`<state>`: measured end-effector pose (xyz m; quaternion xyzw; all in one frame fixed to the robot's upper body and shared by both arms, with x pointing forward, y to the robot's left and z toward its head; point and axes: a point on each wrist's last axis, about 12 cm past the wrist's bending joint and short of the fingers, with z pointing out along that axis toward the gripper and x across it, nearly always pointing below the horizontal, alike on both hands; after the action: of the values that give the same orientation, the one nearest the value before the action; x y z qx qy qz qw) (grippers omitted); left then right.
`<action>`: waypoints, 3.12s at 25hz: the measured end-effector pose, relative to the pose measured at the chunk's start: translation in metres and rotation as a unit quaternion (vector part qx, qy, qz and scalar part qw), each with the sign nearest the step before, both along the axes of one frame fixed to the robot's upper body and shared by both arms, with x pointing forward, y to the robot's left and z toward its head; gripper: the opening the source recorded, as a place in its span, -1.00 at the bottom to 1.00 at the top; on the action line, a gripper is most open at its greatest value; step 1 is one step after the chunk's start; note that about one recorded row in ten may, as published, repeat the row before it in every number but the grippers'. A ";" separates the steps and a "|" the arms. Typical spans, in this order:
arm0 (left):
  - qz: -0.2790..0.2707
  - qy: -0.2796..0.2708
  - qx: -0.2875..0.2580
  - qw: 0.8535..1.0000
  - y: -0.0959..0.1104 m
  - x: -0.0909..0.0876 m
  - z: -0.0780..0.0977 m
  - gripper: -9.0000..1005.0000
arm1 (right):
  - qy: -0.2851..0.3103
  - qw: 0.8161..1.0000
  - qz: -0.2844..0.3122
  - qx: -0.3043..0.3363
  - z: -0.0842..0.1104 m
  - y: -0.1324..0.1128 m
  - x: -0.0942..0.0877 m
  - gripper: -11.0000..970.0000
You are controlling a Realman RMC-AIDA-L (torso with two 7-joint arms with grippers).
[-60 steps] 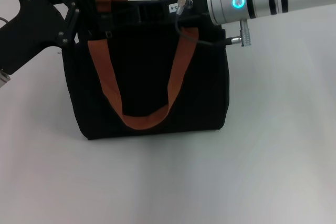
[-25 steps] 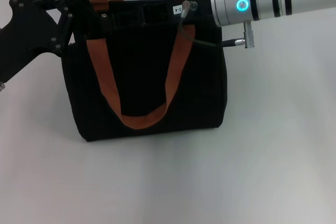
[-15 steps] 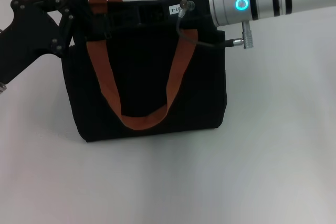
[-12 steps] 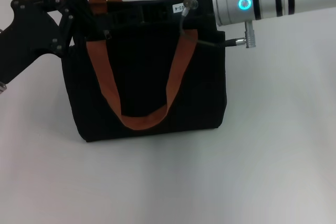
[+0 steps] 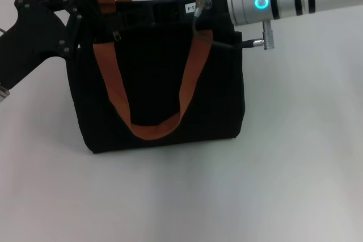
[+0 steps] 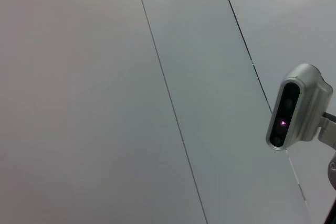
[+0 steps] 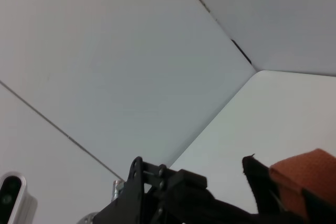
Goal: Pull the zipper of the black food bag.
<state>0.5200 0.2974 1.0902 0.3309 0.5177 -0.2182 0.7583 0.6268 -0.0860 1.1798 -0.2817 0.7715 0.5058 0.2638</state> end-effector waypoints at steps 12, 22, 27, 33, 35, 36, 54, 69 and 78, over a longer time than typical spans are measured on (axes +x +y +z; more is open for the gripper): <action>0.011 0.001 -0.005 1.000 0.001 0.004 0.001 -0.93 | -0.003 1.000 0.025 -0.003 0.002 0.011 -0.005 -0.05; 0.017 0.002 -0.013 1.000 0.002 0.002 0.000 -0.93 | -0.005 1.000 0.009 -0.007 -0.001 0.008 -0.002 -0.05; 0.014 0.003 -0.013 1.000 0.002 0.001 -0.001 -0.93 | -0.010 1.000 0.005 -0.011 -0.001 0.010 0.000 -0.05; 0.013 0.003 -0.015 1.000 0.001 0.000 -0.001 -0.93 | -0.014 0.999 0.029 -0.014 0.005 0.019 -0.003 -0.05; 0.013 0.003 -0.018 1.000 0.001 0.000 -0.001 -0.93 | -0.014 1.000 0.022 -0.014 0.004 0.018 -0.002 -0.05; 0.013 0.003 -0.019 1.000 0.001 0.000 -0.001 -0.93 | -0.013 1.000 0.020 -0.014 0.004 0.017 -0.002 -0.05; 0.013 0.001 -0.020 1.000 0.002 -0.001 -0.001 -0.93 | -0.012 1.000 0.016 -0.016 0.003 0.014 -0.001 -0.12; 0.014 0.001 -0.020 1.000 0.002 -0.001 -0.001 -0.93 | -0.041 0.999 0.019 -0.024 0.002 0.014 0.001 -0.98; 0.021 0.002 -0.021 1.000 0.004 -0.001 -0.001 -0.93 | -0.049 0.998 0.019 -0.026 0.004 0.015 0.002 -0.98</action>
<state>0.5194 0.3014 1.0893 0.3037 0.5209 -0.2138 0.7686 0.6285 -0.0709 1.1837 -0.3272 0.7650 0.4763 0.2843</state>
